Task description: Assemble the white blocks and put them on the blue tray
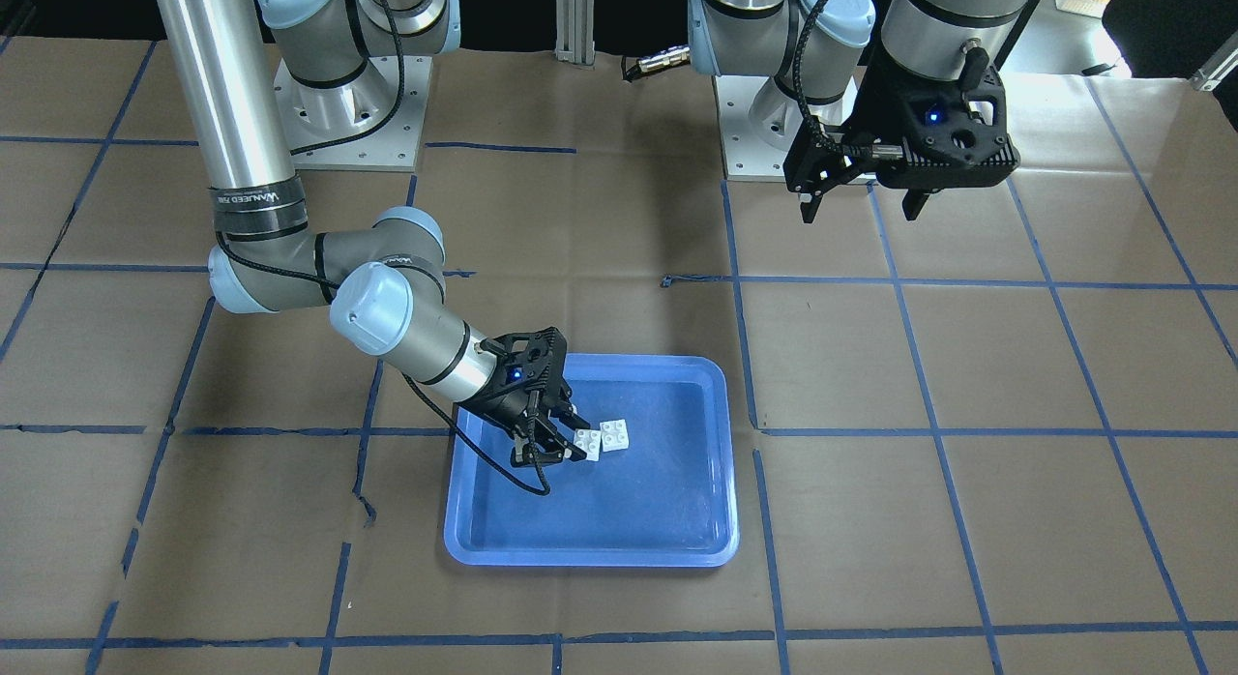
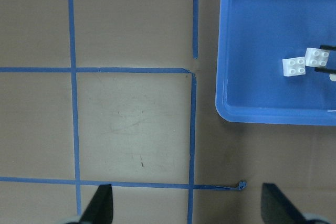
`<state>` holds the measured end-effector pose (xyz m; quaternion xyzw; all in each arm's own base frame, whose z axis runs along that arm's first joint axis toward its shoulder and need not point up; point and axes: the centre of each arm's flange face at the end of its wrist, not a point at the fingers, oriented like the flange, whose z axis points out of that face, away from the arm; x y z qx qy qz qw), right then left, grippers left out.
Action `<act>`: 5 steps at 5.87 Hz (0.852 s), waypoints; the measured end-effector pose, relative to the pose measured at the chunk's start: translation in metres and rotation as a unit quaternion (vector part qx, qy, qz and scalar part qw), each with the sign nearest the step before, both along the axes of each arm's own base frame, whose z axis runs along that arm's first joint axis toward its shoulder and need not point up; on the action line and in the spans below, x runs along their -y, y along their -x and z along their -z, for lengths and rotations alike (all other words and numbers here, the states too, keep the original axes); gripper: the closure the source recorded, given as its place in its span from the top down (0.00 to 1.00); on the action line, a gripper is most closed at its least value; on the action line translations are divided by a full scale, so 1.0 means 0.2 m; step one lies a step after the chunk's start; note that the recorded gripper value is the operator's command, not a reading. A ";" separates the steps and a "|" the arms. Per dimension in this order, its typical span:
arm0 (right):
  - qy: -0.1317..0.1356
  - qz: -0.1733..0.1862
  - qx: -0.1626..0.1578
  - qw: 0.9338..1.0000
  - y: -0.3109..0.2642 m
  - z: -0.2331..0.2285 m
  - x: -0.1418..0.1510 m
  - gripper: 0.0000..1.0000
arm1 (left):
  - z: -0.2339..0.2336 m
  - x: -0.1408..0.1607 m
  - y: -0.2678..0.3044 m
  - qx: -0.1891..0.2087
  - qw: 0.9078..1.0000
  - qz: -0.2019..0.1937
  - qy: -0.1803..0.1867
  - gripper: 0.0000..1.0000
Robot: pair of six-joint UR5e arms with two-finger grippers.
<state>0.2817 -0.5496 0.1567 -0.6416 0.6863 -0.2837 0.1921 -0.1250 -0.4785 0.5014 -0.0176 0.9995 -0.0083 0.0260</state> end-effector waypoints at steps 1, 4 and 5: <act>0.000 -0.002 0.000 1.000 -0.01 0.00 0.00 0.26 | 0.00 0.00 0.00 0.000 1.000 -0.001 0.000 0.99; 0.001 -0.007 -0.001 1.000 -0.01 0.00 -0.01 0.26 | 0.00 0.00 0.00 0.000 1.000 -0.001 0.000 0.99; 0.000 -0.007 -0.001 1.000 -0.01 0.00 -0.01 0.26 | 0.00 0.00 0.00 0.000 1.000 -0.001 0.000 0.99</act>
